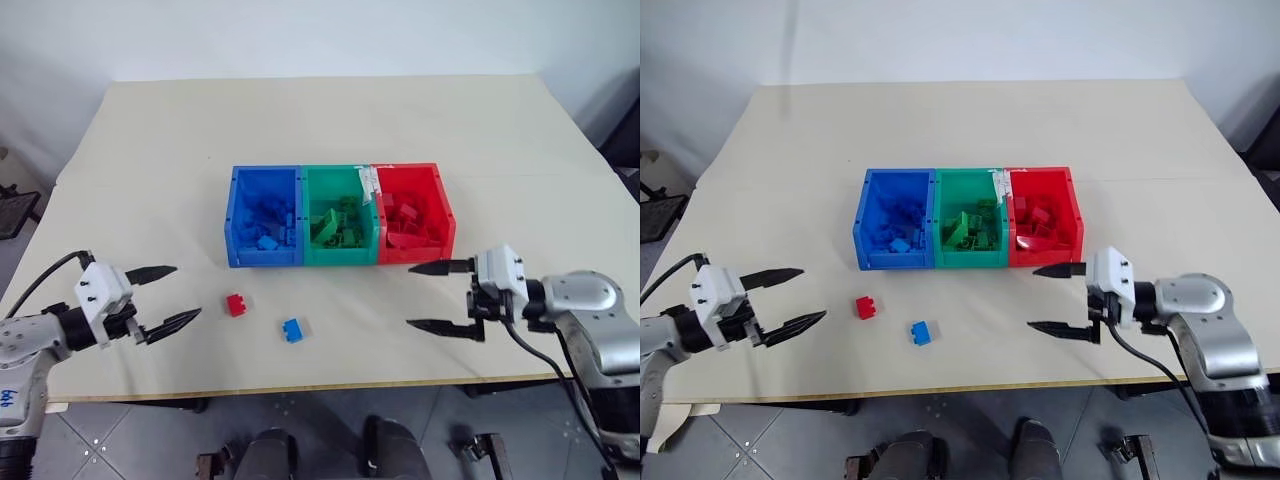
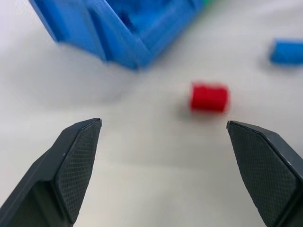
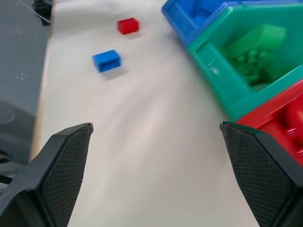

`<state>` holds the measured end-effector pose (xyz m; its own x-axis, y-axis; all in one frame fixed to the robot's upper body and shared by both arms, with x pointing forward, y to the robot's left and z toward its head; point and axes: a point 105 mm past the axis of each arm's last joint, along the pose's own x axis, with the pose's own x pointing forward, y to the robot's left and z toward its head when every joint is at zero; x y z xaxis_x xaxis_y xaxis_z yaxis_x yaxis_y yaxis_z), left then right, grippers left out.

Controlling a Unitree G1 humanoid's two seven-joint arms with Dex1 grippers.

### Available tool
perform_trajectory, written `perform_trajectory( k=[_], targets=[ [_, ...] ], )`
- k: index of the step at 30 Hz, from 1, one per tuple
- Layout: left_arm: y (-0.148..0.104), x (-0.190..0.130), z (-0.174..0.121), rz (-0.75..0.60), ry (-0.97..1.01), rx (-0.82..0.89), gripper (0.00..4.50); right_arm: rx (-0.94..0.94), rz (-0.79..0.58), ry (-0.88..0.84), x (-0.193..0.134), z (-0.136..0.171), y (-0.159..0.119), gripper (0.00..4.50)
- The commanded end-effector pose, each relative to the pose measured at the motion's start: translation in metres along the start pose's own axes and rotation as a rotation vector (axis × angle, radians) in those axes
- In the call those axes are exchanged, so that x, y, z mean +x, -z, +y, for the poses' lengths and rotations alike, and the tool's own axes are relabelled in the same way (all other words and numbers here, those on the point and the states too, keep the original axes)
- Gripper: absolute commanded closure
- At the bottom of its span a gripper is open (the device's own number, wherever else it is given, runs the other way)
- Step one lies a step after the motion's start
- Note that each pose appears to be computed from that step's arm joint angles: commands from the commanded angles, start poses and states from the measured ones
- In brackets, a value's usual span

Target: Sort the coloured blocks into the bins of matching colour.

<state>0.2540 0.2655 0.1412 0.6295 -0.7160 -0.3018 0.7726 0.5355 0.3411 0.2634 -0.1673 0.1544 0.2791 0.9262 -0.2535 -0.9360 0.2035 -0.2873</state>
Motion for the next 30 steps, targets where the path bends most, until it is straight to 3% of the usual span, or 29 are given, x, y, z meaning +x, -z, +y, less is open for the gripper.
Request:
perform_trajectory(
  k=[1,7,13,21,24,30],
  targets=[
    [-0.022,0.020,-0.029,0.015,0.228,0.074,0.00,-0.077,-0.039,0.053,-0.007,0.005,-0.016,0.02],
    [-0.053,0.072,-0.064,-0.009,0.373,0.096,0.00,-0.077,0.008,0.071,-0.012,0.012,-0.009,0.02],
    [-0.053,0.106,-0.085,0.110,0.367,0.024,0.00,-0.062,0.020,0.082,-0.013,0.017,-0.012,0.02],
    [-0.035,0.128,-0.097,0.234,0.358,-0.029,0.00,-0.050,0.030,0.079,-0.007,0.025,-0.012,0.02],
    [-0.030,0.131,-0.098,0.266,0.347,-0.013,0.57,-0.052,0.028,0.079,-0.005,0.027,-0.012,0.00],
    [-0.032,0.133,-0.102,0.251,0.352,-0.032,2.40,-0.048,0.027,0.076,-0.002,0.028,-0.011,0.00]
  ],
)
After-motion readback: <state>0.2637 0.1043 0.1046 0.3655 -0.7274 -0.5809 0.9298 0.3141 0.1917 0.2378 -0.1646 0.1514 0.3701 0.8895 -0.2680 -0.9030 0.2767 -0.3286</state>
